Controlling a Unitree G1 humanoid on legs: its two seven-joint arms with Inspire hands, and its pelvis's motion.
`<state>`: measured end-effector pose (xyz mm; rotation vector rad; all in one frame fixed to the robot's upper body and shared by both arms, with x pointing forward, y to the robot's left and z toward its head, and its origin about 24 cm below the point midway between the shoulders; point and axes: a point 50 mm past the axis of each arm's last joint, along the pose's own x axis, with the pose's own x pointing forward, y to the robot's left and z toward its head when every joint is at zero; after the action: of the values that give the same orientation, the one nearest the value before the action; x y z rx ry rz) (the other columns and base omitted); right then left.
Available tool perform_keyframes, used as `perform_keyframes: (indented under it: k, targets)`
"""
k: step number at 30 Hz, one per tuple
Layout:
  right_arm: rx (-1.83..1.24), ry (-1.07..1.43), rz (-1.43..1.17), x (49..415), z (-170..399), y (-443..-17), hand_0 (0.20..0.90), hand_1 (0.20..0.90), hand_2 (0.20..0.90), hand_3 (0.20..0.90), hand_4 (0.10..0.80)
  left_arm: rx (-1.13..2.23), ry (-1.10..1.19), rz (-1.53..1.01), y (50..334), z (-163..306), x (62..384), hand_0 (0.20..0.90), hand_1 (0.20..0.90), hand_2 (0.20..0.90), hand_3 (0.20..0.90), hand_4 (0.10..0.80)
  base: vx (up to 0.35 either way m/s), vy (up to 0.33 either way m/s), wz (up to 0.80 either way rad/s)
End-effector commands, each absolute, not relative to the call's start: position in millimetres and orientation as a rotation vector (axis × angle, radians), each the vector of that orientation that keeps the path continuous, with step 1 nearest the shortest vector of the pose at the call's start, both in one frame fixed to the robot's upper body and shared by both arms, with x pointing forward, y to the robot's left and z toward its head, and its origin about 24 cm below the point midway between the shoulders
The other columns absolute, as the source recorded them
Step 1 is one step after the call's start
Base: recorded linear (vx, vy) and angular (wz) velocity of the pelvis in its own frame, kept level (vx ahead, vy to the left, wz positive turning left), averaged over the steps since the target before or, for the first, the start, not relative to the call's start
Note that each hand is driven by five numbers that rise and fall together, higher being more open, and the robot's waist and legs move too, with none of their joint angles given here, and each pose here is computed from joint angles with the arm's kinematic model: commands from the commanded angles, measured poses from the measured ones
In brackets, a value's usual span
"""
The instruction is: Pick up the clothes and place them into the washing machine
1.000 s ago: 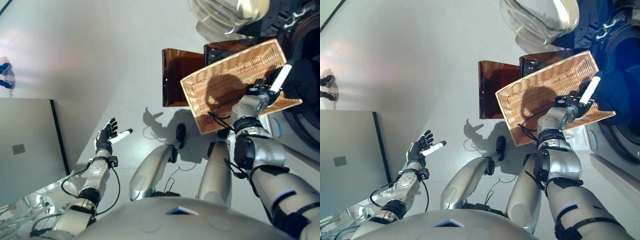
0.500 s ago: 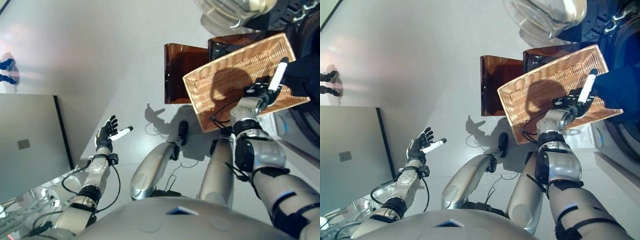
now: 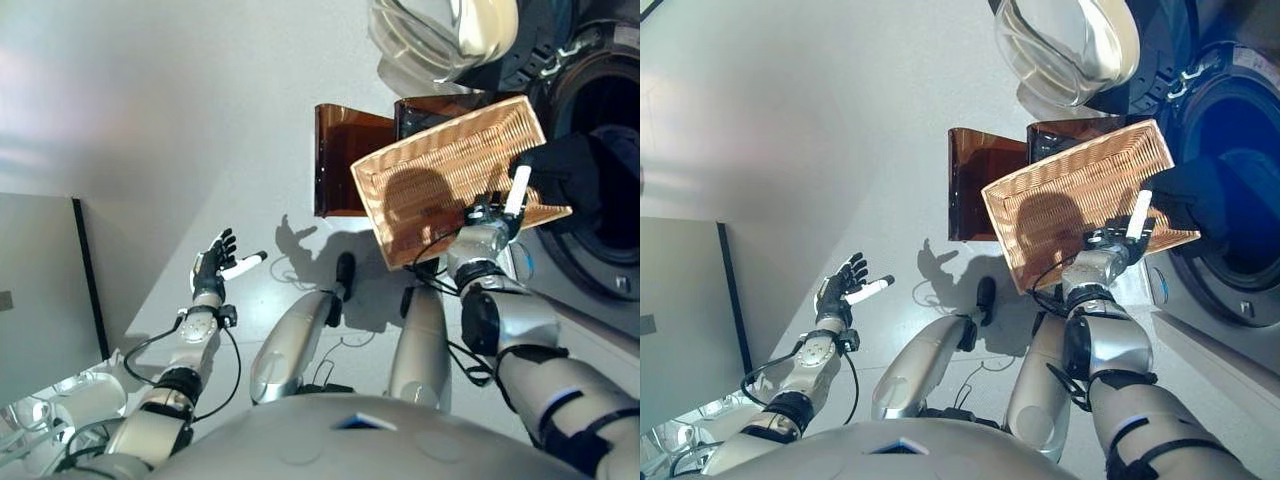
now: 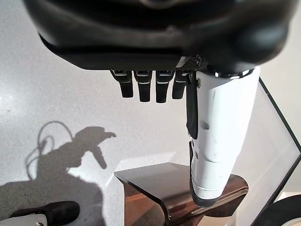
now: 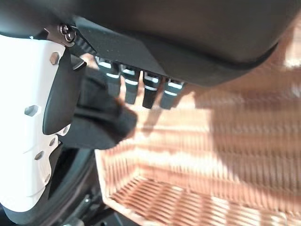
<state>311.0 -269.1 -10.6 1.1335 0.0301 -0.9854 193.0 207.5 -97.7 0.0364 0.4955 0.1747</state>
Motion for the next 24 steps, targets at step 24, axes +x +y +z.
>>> perform_keyframes:
  k: [24]
  targets:
    - [1.128, -0.426, -1.058, 318.0, 82.2, -351.7, 0.900, 0.900, 0.900, 0.900, 0.800, 0.088, 0.451, 0.252, 243.7, -90.2, 184.5, 0.900, 0.900, 0.900, 0.900, 0.800, 0.000, -0.003, 0.00]
